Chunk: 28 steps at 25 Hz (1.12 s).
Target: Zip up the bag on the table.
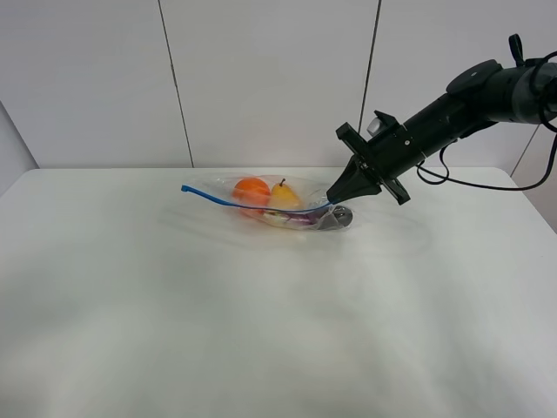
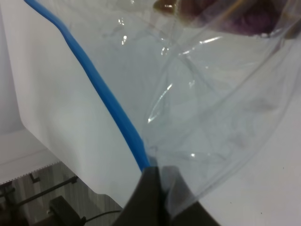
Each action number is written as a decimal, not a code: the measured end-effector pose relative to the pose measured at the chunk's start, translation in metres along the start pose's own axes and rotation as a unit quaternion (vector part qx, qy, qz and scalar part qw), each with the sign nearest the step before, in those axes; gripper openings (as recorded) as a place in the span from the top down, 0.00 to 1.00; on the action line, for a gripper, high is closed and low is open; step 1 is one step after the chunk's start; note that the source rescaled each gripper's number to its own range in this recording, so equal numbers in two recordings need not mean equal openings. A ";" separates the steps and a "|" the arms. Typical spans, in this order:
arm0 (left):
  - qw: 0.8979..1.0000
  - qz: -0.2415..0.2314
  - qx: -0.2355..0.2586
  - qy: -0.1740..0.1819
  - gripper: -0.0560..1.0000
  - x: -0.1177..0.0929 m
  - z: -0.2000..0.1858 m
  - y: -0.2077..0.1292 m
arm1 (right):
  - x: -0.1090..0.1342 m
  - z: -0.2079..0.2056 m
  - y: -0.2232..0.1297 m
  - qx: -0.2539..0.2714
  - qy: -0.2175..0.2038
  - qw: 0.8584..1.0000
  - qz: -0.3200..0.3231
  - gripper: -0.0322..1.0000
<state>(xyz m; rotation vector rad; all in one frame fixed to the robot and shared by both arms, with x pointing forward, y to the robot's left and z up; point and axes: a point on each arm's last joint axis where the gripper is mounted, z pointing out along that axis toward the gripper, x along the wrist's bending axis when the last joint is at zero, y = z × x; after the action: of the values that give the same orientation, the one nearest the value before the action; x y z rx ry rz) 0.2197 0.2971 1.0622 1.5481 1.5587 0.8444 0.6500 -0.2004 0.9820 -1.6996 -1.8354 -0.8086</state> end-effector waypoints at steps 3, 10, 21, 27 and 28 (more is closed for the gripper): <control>1.000 -0.001 0.000 0.000 0.00 0.000 0.000 0.000 | 0.000 0.000 0.000 0.000 -0.001 1.000 0.004 0.95; 1.000 -0.001 0.000 0.000 0.00 0.000 0.000 0.000 | -0.006 0.000 -0.003 0.014 -0.032 0.999 0.000 0.35; 1.000 -0.001 0.000 0.000 0.00 0.000 0.000 0.000 | 0.000 -0.057 0.029 -0.048 -0.268 0.961 -0.055 0.09; 1.000 -0.001 0.000 0.000 0.00 0.000 0.000 0.000 | -0.019 -0.087 0.034 -0.062 -0.359 0.929 -0.063 0.09; 1.000 -0.001 0.000 0.000 0.00 0.000 0.000 0.000 | -0.024 -0.091 0.034 -0.065 -0.362 0.928 -0.057 0.09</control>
<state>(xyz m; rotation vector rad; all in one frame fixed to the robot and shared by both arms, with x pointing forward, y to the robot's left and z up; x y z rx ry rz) 0.2197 0.2970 1.0622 1.5456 1.5601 0.8421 0.6837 -0.2813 1.0312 -2.1865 -2.4125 -0.3550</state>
